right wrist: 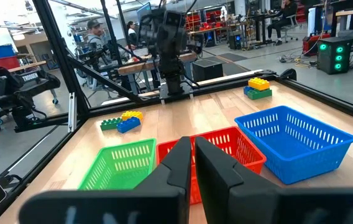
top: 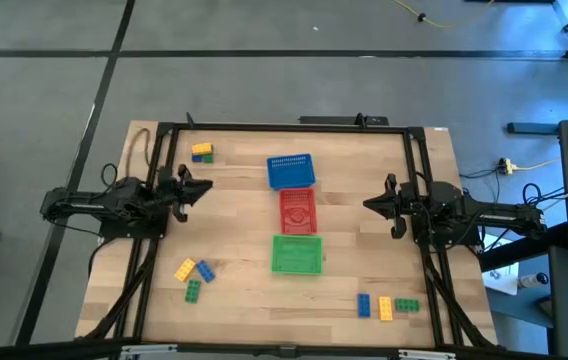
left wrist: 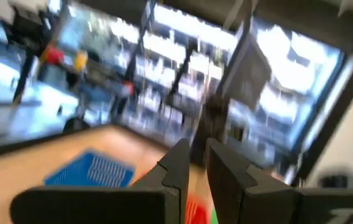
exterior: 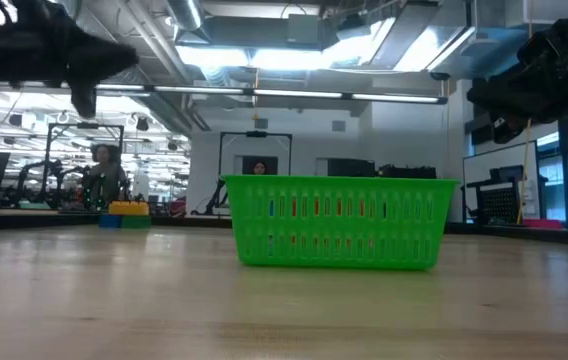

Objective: Sort & place blocks by color
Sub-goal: Put the top yellow game piece into the green basket

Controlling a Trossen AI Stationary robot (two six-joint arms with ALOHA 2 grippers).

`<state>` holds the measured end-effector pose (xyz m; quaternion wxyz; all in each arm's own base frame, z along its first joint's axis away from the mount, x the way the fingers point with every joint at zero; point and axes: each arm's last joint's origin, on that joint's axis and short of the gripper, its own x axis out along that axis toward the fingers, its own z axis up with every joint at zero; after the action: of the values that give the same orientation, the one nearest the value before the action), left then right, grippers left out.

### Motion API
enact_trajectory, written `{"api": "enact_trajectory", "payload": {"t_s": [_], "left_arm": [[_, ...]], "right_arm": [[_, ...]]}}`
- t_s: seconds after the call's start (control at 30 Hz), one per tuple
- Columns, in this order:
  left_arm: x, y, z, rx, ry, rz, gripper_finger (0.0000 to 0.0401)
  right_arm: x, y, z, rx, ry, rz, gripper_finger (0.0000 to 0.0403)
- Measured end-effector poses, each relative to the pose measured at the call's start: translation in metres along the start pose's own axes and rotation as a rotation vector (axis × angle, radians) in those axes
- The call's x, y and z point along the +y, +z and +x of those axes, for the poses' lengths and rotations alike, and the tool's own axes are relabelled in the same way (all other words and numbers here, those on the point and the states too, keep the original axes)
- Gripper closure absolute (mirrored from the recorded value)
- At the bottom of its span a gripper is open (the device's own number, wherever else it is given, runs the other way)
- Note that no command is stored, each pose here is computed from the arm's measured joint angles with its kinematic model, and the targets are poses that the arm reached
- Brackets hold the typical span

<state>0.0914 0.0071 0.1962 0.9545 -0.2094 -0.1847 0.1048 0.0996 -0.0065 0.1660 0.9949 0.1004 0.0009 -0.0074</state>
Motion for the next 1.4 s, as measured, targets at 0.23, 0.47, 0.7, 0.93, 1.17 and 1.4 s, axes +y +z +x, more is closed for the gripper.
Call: {"api": "enact_trajectory", "payload": {"t_s": [0.23, 0.47, 0.7, 0.93, 1.17, 1.4], "left_arm": [[-0.019, 0.047, 0.009, -0.128, 0.028, 0.011, 0.0354], [-0.047, 0.095, 0.036, -0.017, 0.087, 0.161, 0.0347], [-0.061, 0.114, 0.057, 0.162, 0.140, 0.258, 0.0300], [-0.063, 0.111, 0.063, 0.207, 0.120, 0.226, 0.0234], [-0.063, 0.111, 0.063, 0.207, 0.113, 0.221, 0.0189], [-0.062, 0.105, 0.069, 0.221, 0.177, 0.219, 0.0186]], "right_arm": [[0.000, 0.000, 0.000, 0.000, 0.000, 0.000, 0.0377], [0.000, 0.000, 0.000, 0.000, 0.000, 0.000, 0.0377], [0.000, 0.000, 0.000, 0.000, 0.000, 0.000, 0.0377], [0.000, 0.000, 0.000, 0.000, 0.000, 0.000, 0.0377], [0.000, 0.000, 0.000, 0.000, 0.000, 0.000, 0.0377], [0.000, 0.000, 0.000, 0.000, 0.000, 0.000, 0.0377]]}}
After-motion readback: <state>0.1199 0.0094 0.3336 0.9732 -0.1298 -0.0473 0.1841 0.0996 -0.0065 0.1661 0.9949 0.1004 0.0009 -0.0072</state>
